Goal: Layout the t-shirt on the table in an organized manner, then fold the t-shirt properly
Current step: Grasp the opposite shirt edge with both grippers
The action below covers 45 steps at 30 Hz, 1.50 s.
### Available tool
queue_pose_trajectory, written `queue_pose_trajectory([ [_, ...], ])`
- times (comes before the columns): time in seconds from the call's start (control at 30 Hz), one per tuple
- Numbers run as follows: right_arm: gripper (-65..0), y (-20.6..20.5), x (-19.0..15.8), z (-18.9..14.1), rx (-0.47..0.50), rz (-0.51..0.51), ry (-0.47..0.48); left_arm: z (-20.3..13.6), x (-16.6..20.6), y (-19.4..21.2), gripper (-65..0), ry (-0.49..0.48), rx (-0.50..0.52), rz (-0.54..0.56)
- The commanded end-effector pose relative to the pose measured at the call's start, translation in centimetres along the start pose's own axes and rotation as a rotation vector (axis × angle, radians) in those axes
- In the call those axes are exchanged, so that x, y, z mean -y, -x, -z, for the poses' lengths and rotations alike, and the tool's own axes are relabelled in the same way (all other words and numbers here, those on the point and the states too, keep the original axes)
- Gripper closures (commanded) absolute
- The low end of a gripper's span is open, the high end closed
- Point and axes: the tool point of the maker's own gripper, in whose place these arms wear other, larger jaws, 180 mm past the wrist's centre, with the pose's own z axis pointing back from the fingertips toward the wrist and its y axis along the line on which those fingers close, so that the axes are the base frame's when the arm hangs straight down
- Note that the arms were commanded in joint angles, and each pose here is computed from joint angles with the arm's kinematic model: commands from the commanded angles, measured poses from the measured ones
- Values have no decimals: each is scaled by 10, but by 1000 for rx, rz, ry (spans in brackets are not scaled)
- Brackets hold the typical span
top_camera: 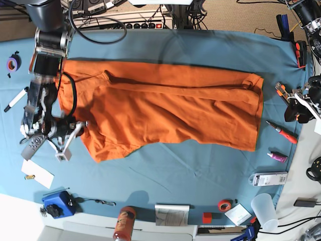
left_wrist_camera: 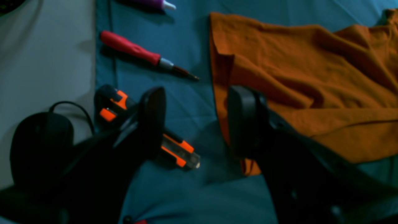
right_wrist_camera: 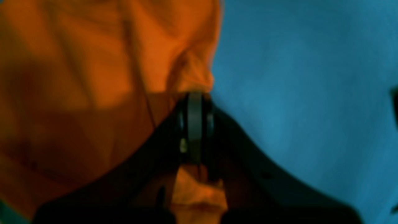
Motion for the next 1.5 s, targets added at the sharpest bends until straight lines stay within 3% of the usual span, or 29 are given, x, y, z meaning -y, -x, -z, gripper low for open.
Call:
queue_pose_trajectory([
  [0.0, 0, -13, 4, -16, 63, -24, 21, -6, -1, -18, -331, -1, 55, 26],
  [0.2, 0, 16, -9, -32, 117, -48, 35, -6, -1, -18, -331, -2, 54, 26],
  [0.4, -13, 38, -11, -27, 56, -71, 27, -6, -1, -18, -331, -1, 55, 27],
  [0.47, -133, 40, -12, -27, 45, -77, 25, -6, -1, -18, -331, -1, 54, 27],
  [0.53, -202, 38, -13, -27, 53, -72, 18, -6, -1, -18, -331, -1, 54, 27],
  [0.6, -203, 28, -17, -31, 94, -55, -6, -6, -1, -18, -331, -2, 54, 27],
  [0.7, -202, -9, -11, -49, 262, -45, 6, -6, -1, -18, -331, -2, 54, 27],
  [0.8, -202, -38, 25, -68, 413, 38, 135, -6, -2, -18, -331, -2, 52, 27],
  [0.87, -201, -42, 48, -68, 414, 108, 189, -6, -2, -17, -331, -2, 51, 27],
  [0.97, -201, -44, 56, -44, 384, 187, 123, -6, -2, -17, -331, -2, 51, 27],
  [1.23, -201, -54, 53, 4, 321, 254, -33, -6, -2, -17, -331, -2, 51, 27],
  [1.47, -202, -41, 17, 39, 242, 288, -191, -5, 0, -21, -331, 0, 79, 21],
])
